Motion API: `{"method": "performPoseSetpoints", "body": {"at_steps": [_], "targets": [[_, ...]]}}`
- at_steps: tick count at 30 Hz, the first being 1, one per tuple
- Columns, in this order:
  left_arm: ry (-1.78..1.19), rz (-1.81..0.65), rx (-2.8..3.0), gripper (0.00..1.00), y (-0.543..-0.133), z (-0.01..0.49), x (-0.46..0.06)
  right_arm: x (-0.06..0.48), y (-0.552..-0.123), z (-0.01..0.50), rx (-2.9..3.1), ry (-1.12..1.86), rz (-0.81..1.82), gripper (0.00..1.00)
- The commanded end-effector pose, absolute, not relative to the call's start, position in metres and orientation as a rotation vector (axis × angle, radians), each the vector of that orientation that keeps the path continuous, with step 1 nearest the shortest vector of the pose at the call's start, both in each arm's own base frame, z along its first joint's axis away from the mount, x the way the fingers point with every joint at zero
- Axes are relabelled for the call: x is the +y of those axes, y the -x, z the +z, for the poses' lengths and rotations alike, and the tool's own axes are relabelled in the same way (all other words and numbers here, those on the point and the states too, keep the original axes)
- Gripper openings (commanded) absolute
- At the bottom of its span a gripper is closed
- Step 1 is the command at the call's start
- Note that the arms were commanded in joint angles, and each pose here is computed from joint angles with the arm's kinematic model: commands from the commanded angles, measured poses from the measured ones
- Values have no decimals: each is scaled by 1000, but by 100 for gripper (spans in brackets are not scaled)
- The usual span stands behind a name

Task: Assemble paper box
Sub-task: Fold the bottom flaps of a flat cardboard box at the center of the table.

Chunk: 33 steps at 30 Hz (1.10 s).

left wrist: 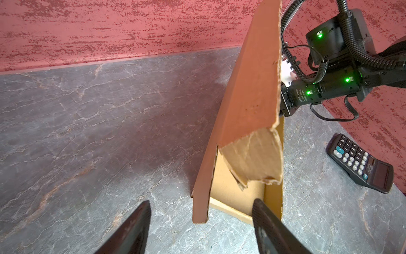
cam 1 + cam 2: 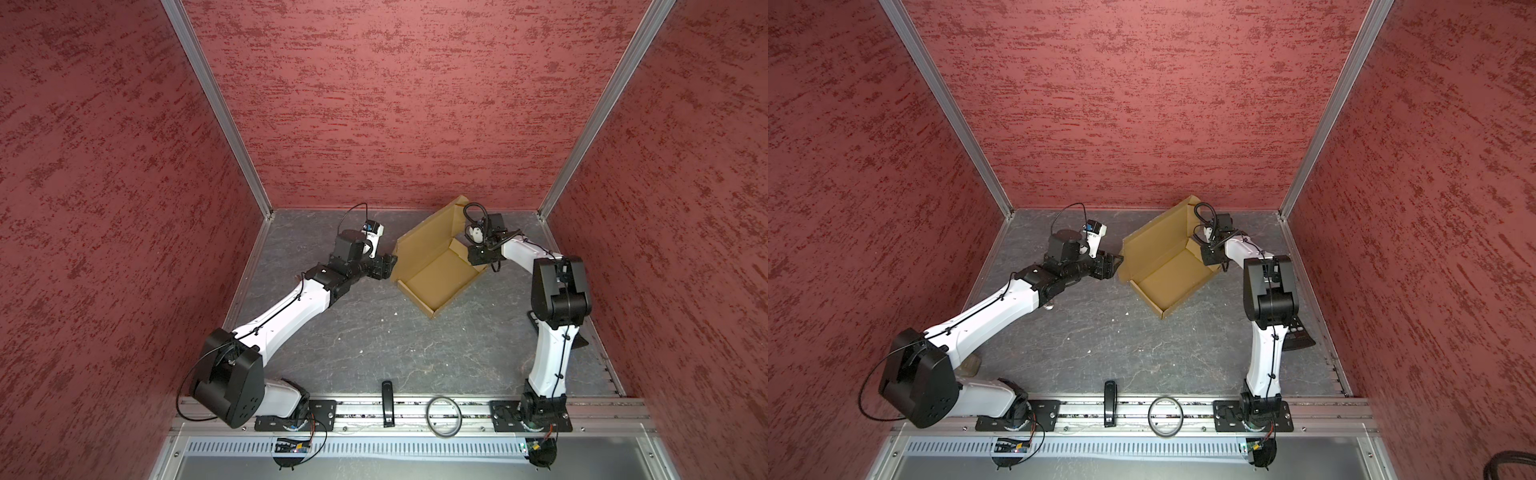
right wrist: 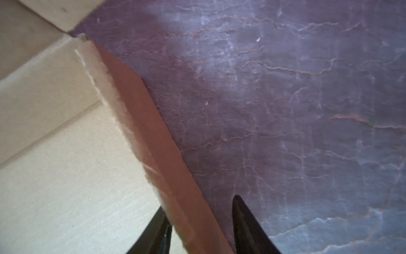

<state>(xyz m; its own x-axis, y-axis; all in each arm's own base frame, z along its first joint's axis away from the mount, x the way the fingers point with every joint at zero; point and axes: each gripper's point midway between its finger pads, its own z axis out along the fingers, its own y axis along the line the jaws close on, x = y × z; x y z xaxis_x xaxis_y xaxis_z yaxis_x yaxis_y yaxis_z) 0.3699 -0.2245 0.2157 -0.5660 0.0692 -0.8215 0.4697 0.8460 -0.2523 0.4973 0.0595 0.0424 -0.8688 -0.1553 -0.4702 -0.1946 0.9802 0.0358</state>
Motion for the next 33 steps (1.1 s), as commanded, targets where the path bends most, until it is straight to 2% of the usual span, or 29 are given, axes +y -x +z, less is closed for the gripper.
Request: {"method": "performPoseSetpoints", "body": {"at_steps": [1,11,33], "targets": [[-377,-582,2096,74,-371,222,-222,59,-499,39,2657,265,68,41],[-366,-582,2103,74,-372,217,-218,58,-496,31,2677,262,29,26],[-359,-579,2127,73,-376,205,-218,59,-490,22,2669,283,15,12]]}}
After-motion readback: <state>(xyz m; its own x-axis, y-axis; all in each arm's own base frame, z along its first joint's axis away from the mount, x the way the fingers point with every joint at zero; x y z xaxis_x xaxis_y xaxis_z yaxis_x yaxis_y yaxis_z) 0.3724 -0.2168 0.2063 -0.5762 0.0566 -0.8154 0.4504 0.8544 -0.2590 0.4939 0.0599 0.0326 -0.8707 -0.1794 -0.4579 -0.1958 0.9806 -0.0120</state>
